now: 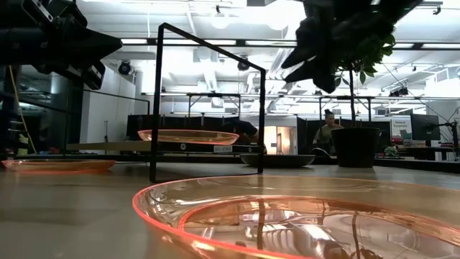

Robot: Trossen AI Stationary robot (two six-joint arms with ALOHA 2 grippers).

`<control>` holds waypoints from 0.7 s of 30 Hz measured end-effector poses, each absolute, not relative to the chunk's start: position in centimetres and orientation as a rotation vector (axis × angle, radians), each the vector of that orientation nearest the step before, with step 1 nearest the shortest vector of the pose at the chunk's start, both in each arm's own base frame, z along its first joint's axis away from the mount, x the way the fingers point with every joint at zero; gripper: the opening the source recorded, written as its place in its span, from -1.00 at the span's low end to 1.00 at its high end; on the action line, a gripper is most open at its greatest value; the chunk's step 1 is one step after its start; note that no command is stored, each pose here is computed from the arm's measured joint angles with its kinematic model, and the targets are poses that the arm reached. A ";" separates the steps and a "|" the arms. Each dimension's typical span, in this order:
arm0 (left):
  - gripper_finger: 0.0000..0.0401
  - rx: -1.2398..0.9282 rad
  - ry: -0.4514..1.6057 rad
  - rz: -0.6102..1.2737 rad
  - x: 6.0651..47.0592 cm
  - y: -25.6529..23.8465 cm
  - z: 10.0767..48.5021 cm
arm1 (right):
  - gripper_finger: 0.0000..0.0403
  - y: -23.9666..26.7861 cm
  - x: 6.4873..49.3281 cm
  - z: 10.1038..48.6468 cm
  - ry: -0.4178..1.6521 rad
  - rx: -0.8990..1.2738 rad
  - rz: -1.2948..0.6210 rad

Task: Place and stack plates onto a shelf
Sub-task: Put the top black plate on the shelf

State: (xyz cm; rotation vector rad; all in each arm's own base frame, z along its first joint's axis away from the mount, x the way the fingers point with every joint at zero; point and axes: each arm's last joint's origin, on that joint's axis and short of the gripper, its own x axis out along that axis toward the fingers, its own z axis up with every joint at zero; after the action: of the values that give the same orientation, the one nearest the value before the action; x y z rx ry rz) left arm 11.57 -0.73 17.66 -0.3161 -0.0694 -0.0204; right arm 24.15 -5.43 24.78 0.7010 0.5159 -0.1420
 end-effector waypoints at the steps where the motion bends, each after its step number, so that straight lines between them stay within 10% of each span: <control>1: -1.00 -0.316 -0.070 -0.021 11.6 -0.7 17.7 | -0.38 -4.9 23.8 24.6 0.495 0.714 -0.169; 14: -1.00 -0.382 -0.089 -0.004 11.6 -0.7 17.8 | -0.38 -6.6 22.0 19.1 0.322 1.098 -1.067; 21: -1.00 -0.533 -0.096 0.017 11.5 -0.6 17.8 | -0.38 -10.5 22.6 14.8 0.361 1.244 -1.251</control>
State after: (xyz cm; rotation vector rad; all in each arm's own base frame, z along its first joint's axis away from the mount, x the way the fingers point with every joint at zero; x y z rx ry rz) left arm 11.55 -0.59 17.81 -0.5330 -0.0959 0.0173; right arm 22.64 -10.46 14.81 1.2441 0.3614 -1.2509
